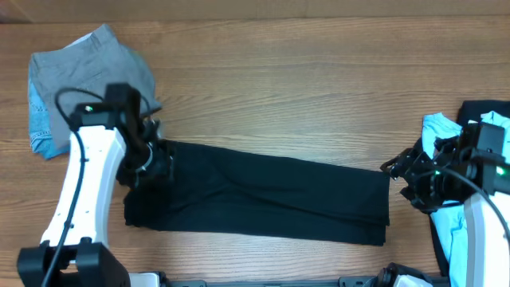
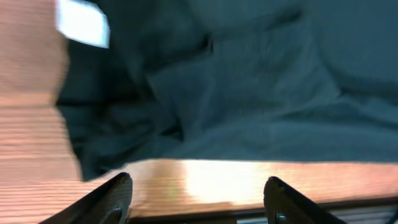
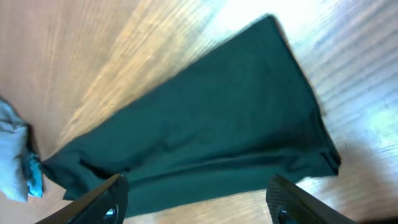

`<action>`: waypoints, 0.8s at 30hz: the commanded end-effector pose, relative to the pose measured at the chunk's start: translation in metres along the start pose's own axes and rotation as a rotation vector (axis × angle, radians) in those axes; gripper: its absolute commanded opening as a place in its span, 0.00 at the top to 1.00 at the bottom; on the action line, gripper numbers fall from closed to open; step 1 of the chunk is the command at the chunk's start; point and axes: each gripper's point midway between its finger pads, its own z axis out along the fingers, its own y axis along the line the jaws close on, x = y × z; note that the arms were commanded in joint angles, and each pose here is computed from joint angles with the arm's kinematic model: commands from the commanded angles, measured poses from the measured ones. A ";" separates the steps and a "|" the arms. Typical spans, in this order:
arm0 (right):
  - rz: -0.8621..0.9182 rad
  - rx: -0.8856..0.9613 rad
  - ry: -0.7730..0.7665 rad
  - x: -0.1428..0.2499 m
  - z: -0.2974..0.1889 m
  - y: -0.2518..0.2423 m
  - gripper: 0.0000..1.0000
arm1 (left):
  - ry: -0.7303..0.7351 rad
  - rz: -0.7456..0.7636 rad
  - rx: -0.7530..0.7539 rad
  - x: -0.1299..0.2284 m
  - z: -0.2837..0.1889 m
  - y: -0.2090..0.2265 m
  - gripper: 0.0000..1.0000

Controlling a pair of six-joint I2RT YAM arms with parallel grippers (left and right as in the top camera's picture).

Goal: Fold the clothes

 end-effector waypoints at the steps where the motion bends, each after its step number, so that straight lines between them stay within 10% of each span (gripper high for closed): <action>1: 0.065 0.058 0.076 -0.003 0.017 -0.010 0.25 | 0.055 -0.021 0.031 0.012 0.033 0.000 0.28; 12: 0.089 0.089 0.131 -0.011 0.035 -0.016 0.25 | -0.042 -0.002 0.010 0.000 0.088 0.012 0.40; 16: 0.086 0.089 0.130 -0.012 0.035 -0.016 0.25 | -0.063 0.006 0.010 -0.002 0.096 0.013 0.57; 20: 0.085 0.113 0.121 -0.013 0.035 -0.020 0.25 | -0.066 0.005 -0.021 -0.003 0.095 0.019 0.96; 24: 0.087 0.127 0.114 -0.014 0.035 -0.023 0.25 | -0.046 -0.025 -0.050 -0.002 0.083 0.029 0.96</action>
